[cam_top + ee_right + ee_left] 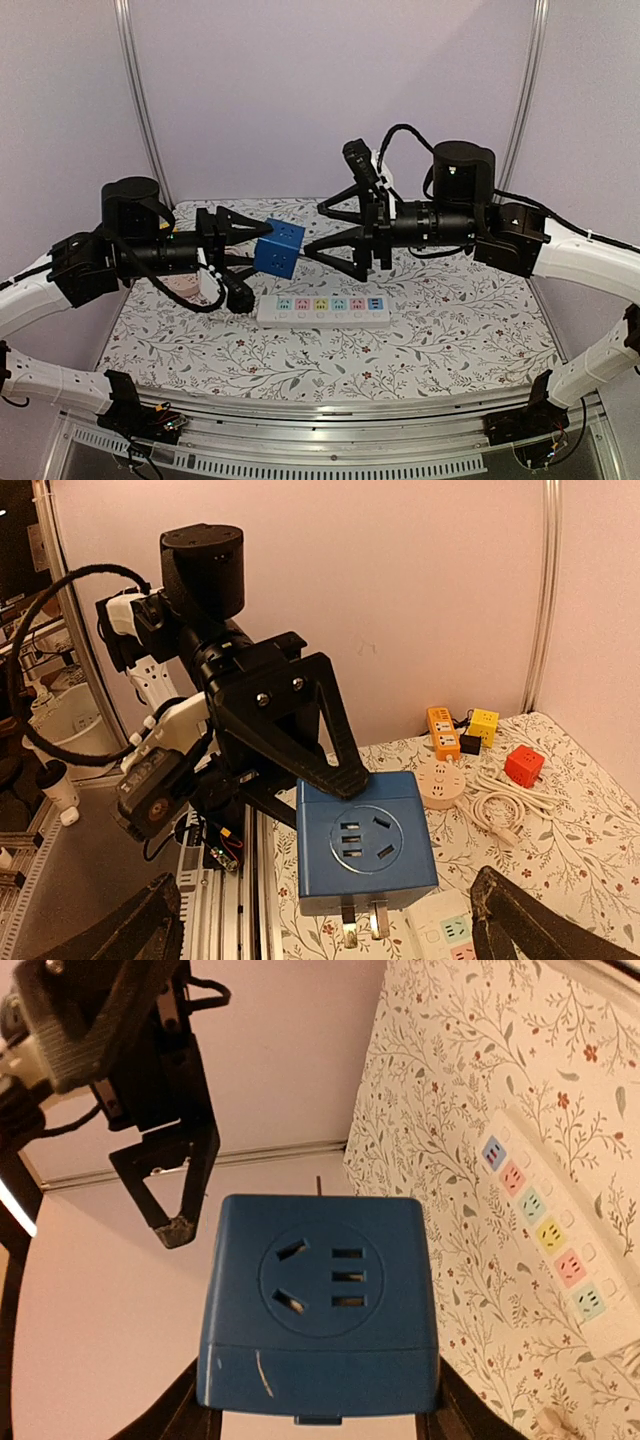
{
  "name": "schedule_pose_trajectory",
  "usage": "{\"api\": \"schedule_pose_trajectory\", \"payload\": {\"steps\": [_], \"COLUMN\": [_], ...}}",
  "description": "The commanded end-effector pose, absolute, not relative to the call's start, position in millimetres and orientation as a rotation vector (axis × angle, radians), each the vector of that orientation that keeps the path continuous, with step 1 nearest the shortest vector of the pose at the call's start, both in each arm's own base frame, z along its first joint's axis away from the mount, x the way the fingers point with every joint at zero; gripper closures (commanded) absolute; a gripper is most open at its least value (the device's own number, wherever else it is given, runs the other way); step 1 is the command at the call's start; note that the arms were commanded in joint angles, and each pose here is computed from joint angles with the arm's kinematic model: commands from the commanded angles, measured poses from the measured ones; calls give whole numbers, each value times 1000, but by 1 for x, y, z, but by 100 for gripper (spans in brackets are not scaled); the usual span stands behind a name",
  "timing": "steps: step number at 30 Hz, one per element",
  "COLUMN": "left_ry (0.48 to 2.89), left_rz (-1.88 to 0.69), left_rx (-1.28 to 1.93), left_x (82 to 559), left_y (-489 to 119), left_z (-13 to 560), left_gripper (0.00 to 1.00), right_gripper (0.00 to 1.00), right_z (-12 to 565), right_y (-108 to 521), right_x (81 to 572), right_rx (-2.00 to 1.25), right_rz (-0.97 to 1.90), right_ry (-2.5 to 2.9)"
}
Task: Insert the plug
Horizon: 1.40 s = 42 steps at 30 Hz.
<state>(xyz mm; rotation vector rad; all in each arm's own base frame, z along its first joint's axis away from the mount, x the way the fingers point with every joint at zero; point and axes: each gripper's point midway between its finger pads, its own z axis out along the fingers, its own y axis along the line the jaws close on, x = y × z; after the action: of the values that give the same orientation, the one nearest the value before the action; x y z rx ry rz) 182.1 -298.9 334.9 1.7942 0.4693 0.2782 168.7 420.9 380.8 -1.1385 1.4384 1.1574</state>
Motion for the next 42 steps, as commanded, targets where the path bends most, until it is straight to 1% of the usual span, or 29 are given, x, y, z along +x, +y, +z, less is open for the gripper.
{"api": "schedule_pose_trajectory", "payload": {"steps": [1,5,11,12,13,15,18,22,24,26,27,28,29,30,31,32,34,35,39,42], "left_ry": [206,200,182,183,181,184,184,179,186,212,232,270,322,396,542,636,962,1054,1192,1255], "left_rz": [572,584,578,577,574,569,561,546,529,505,485,445,392,333,218,155,-98,-207,-545,-637], "left_rx": [1770,1785,1801,1805,1807,1810,1811,1814,1812,1804,1796,1781,1773,1772,1751,1758,1692,1698,1597,1527], "left_x": [190,190,185,185,184,184,183,180,177,176,175,173,171,170,168,168,167,161,136,137], "left_y": [-301,-300,-298,-297,-297,-297,-297,-297,-297,-295,-295,-294,-293,-291,-288,-284,-279,-277,-284,-291], "left_z": [350,343,334,333,333,332,331,328,327,327,328,331,333,335,339,342,345,341,353,365], "left_gripper": [100,100,100,100,100,100,100,100,100,100,92,50,10,2,1,1,1,1,1,0], "right_gripper": [1,1,1,2,5,20,47,72,99,100,100,100,100,100,100,100,100,100,100,100], "right_z": [367,348,334,332,332,333,333,337,338,338,338,337,336,336,336,334,338,338,351,357], "right_y": [429,453,469,471,473,476,478,479,479,476,475,475,473,472,469,467,460,457,452,452], "right_x": [183,187,193,192,190,184,182,172,170,171,171,170,171,171,173,174,174,171,159,158], "right_rx": [-1076,-1121,-1147,-1158,-1176,-1211,-1225,-1263,-1270,-1268,-1277,-1282,-1286,-1289,-1282,-1289,-1290,-1299,-1306,-1295], "right_rz": [1123,1125,1102,1102,1103,1122,1132,1182,1182,1151,1137,1132,1122,1102,1076,1054,1001,987,990,984], "right_ry": [1575,1609,1621,1615,1600,1564,1530,1461,1432,1402,1385,1377,1372,1362,1358,1341,1273,1234,1072,1018]}}
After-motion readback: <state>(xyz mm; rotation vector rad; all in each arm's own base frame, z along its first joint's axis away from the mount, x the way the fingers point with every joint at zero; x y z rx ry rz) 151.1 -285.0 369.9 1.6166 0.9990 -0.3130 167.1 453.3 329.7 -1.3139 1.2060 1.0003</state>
